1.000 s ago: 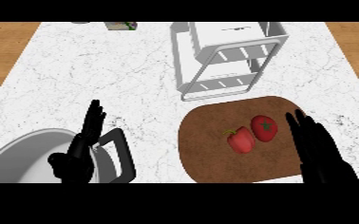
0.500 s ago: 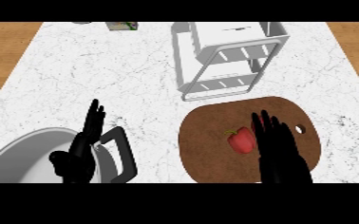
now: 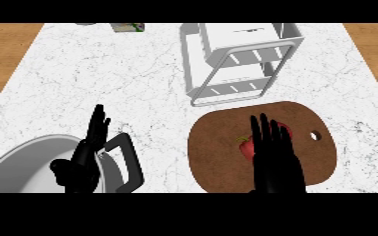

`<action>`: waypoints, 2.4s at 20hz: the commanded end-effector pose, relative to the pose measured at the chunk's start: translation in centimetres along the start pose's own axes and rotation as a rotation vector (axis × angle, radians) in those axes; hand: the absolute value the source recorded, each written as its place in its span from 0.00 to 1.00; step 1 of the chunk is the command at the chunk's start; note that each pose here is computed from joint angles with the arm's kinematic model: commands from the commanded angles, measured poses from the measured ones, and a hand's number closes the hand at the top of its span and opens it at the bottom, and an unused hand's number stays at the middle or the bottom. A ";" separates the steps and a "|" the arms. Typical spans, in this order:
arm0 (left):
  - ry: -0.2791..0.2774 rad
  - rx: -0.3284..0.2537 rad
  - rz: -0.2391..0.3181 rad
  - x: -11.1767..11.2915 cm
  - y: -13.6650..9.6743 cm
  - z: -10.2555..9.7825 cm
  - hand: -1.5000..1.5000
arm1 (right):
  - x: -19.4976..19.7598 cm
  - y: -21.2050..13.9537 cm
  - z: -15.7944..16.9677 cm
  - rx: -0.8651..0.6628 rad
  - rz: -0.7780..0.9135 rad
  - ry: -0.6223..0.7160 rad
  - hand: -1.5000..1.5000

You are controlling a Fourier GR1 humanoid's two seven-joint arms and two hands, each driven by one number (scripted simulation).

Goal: Pick the bell pepper from the cutting board and place it in the tiered basket

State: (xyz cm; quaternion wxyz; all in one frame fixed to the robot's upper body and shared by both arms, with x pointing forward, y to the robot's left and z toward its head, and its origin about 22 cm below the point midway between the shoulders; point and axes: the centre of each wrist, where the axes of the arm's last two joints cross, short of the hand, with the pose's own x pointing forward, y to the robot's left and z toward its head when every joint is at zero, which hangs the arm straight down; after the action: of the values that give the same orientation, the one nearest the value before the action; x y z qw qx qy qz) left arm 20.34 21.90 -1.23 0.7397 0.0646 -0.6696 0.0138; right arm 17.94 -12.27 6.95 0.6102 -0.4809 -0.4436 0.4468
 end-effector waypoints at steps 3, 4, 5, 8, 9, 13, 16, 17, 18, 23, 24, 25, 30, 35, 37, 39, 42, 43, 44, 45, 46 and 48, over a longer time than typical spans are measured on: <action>0.157 0.041 -0.105 -3.8 2.0 0.4 0.50 | 1.4 1.1 0.1 0.055 0.039 0.062 0.00; 0.155 0.043 -0.104 -3.0 2.1 -0.6 0.50 | 1.3 0.1 -0.6 0.056 0.047 0.062 0.00; 0.155 0.062 -0.099 -2.6 2.3 -1.3 0.50 | 1.5 0.2 -1.1 0.053 0.042 0.062 0.00; 0.149 0.048 -0.124 -3.0 2.3 -0.1 0.50 | 1.4 1.1 -1.8 0.078 0.046 0.090 0.00; 0.142 0.052 -0.107 -2.5 2.8 0.0 0.50 | 1.6 1.1 -1.8 0.094 0.069 0.085 0.00; 0.151 0.050 -0.115 -3.3 3.4 0.0 0.50 | 2.5 1.6 -3.2 0.130 0.035 0.105 0.00; 0.158 0.051 -0.106 -3.6 2.2 0.0 0.50 | 0.9 3.0 -3.2 0.149 0.055 0.128 0.00; 0.141 0.058 -0.112 -3.0 2.0 -1.0 0.50 | 0.0 2.3 -3.3 0.159 0.047 0.121 0.00; 0.161 0.057 -0.099 -2.6 2.1 -1.1 0.50 | 0.6 2.9 -3.2 0.165 0.040 0.114 0.00; 0.137 0.052 -0.107 -3.4 2.9 -0.7 0.50 | 0.8 2.7 -5.8 0.172 0.033 0.127 0.00; 0.161 0.052 -0.099 -3.5 2.0 0.7 0.50 | 0.7 3.2 -4.0 0.182 0.037 0.116 0.00; 0.158 0.043 -0.101 -3.5 2.7 0.0 0.50 | -0.5 2.7 -5.6 0.191 0.038 0.126 0.00; 0.148 0.061 -0.121 -4.6 0.9 0.4 0.50 | -0.8 3.4 -4.9 0.160 0.054 0.075 1.00; 0.147 0.047 -0.094 -2.7 2.7 -0.5 0.50 | 0.8 4.4 -6.5 0.103 0.123 0.000 1.00; 0.147 0.046 -0.100 -3.2 2.2 -0.5 0.50 | -0.1 4.6 -6.7 0.056 0.150 -0.036 1.00; 0.167 0.041 -0.102 -3.3 2.7 0.4 0.50 | -0.5 4.1 -7.5 0.019 0.181 -0.027 1.00; 0.157 0.051 -0.115 -4.1 0.4 -0.5 0.50 | 0.1 3.8 -5.9 -0.070 0.081 -0.069 1.00; 0.156 0.056 -0.094 -2.7 1.4 -0.2 0.50 | 1.3 4.2 -6.0 -0.050 0.002 0.119 1.00; 0.136 0.057 -0.103 -3.1 1.2 0.7 0.50 | 3.1 3.6 -5.8 -0.001 -0.049 0.259 1.00; 0.136 0.061 -0.115 -2.7 2.3 0.5 0.50 | 2.0 3.8 -6.3 0.006 -0.104 0.396 1.00; 0.133 0.058 -0.100 -2.3 2.3 0.7 0.50 | 1.7 3.7 -6.2 0.014 -0.137 0.502 1.00; 0.129 0.070 -0.089 -2.0 2.6 1.0 0.50 | -0.2 3.5 -6.8 0.029 -0.226 0.701 1.00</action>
State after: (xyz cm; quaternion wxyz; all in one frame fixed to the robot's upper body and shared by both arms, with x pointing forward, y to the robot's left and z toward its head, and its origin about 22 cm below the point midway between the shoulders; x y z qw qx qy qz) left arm 19.92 22.45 -0.98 0.7441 0.0738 -0.6638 0.0118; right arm 23.96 -12.21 2.99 0.6895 -0.5311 -0.3630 0.3329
